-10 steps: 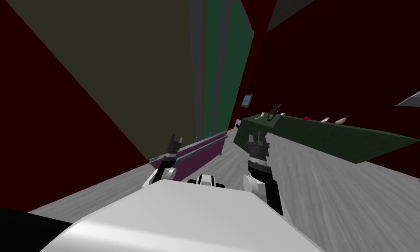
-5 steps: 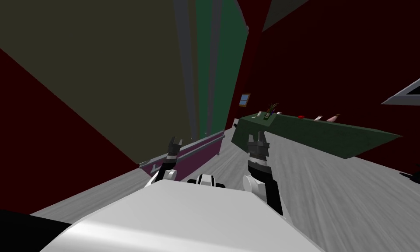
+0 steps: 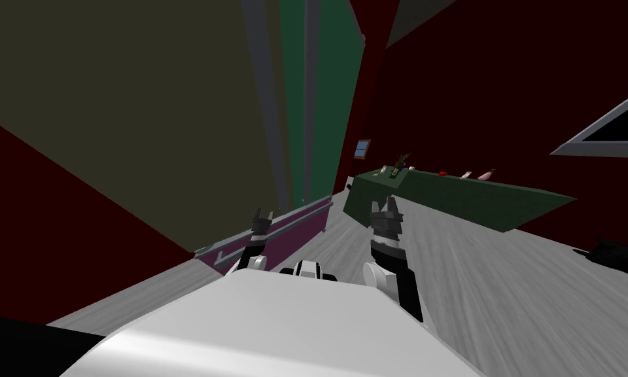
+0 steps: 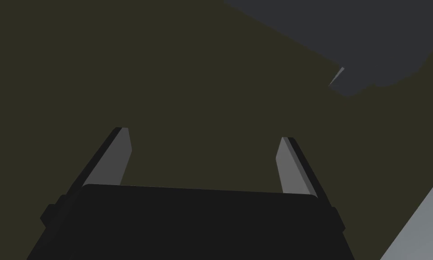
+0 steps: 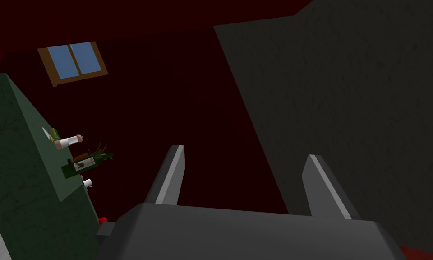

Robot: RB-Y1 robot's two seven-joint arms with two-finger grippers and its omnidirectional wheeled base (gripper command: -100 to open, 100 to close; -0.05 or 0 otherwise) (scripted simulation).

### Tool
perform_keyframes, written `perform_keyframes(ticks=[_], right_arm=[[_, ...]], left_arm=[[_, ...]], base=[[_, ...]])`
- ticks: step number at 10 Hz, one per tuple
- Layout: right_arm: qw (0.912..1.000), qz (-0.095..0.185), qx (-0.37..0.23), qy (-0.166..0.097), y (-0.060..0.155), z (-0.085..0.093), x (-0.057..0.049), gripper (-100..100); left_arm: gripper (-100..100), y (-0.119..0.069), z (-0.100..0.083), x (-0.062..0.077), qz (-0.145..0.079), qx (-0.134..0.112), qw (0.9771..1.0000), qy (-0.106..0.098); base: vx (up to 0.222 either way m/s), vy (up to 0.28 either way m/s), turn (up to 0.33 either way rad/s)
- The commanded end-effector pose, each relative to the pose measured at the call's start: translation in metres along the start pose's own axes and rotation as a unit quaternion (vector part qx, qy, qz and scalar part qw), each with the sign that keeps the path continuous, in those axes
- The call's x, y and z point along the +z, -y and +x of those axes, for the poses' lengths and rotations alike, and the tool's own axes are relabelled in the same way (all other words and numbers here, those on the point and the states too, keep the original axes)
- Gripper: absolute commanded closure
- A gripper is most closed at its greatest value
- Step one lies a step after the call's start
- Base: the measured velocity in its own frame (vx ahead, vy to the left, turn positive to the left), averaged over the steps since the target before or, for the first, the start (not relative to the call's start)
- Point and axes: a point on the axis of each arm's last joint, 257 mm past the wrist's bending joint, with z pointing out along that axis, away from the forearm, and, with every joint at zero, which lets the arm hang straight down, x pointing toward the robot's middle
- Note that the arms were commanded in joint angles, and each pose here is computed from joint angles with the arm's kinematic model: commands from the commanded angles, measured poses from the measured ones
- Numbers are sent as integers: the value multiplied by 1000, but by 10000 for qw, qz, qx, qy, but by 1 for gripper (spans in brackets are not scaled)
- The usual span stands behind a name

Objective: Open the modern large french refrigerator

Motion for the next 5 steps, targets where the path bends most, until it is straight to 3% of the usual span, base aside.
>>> perform_keyframes(ticks=[1, 3, 5], right_arm=[[10000, 0, 0, 0, 0, 0, 0, 0], [10000, 0, 0, 0, 0, 0, 0, 0], [10000, 0, 0, 0, 0, 0, 0, 0]], left_arm=[[-100, -17, -7, -10, -62, -254, 9993, 256], [-100, -23, -7, -15, -63, -371, 9986, 370], [-100, -35, -2, -23, -54, -638, 9960, 619]], base=[[44, -59, -56], [38, -53, -47], [30, -34, -55]])
